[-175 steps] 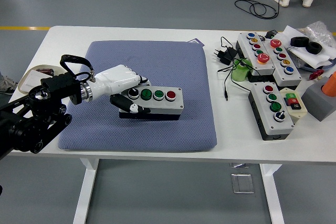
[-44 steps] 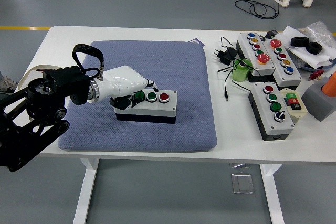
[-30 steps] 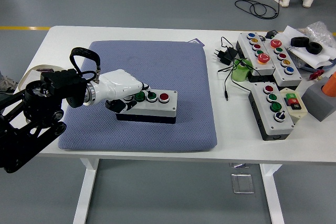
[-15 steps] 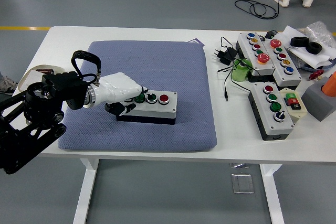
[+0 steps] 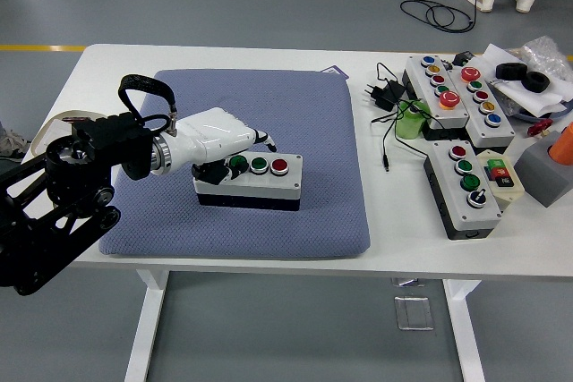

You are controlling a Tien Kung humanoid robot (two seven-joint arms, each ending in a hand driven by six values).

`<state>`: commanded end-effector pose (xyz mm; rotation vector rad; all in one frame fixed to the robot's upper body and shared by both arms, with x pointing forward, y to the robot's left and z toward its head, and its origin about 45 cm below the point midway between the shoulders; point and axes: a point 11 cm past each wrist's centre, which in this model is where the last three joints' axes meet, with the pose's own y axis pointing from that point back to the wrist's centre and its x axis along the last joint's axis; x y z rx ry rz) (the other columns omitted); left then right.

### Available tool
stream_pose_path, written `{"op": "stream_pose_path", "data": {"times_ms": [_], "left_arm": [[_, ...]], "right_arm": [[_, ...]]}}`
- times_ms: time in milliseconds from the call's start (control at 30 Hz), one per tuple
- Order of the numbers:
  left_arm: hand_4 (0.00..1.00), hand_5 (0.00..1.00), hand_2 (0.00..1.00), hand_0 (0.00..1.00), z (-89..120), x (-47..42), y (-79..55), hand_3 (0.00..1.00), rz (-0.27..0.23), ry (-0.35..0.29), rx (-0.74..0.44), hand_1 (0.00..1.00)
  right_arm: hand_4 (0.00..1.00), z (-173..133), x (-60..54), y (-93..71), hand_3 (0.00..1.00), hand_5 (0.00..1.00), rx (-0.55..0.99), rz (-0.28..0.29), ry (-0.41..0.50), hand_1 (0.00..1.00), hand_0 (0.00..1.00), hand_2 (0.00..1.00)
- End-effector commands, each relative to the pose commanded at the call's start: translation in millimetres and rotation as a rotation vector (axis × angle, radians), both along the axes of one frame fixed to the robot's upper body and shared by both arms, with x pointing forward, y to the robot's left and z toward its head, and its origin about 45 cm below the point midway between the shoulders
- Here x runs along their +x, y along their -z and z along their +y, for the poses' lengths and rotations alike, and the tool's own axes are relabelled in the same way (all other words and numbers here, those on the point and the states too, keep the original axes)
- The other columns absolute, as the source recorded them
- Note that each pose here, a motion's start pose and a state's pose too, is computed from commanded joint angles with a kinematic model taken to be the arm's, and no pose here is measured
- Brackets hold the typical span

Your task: Pick up the button,place it on the desk,press the button,press the button

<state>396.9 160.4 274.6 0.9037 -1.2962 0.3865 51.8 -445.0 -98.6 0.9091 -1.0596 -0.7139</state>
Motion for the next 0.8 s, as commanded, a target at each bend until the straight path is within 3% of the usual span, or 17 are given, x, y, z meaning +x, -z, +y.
{"op": "stream_pose_path", "data": {"times_ms": [367,800], "left_arm": [[0.432,0.002,0.002,0.056,-17,0.6,4.2,0.813,0.013,0.024,-0.028,0.002],[0.435,0.002,0.002,0.057,-8,5.6,19.6,0.813,0.058,-0.004,0.010,0.002]], "right_arm": [[0.300,0,2.1,-0.3,0.563,0.244,-0.001,-0.005,0.002,0.477,0.638,0.608],[0.300,0,3.5,-0.5,0.563,0.244,0.000,-0.007,0.000,0.477,0.637,0.608]]}}
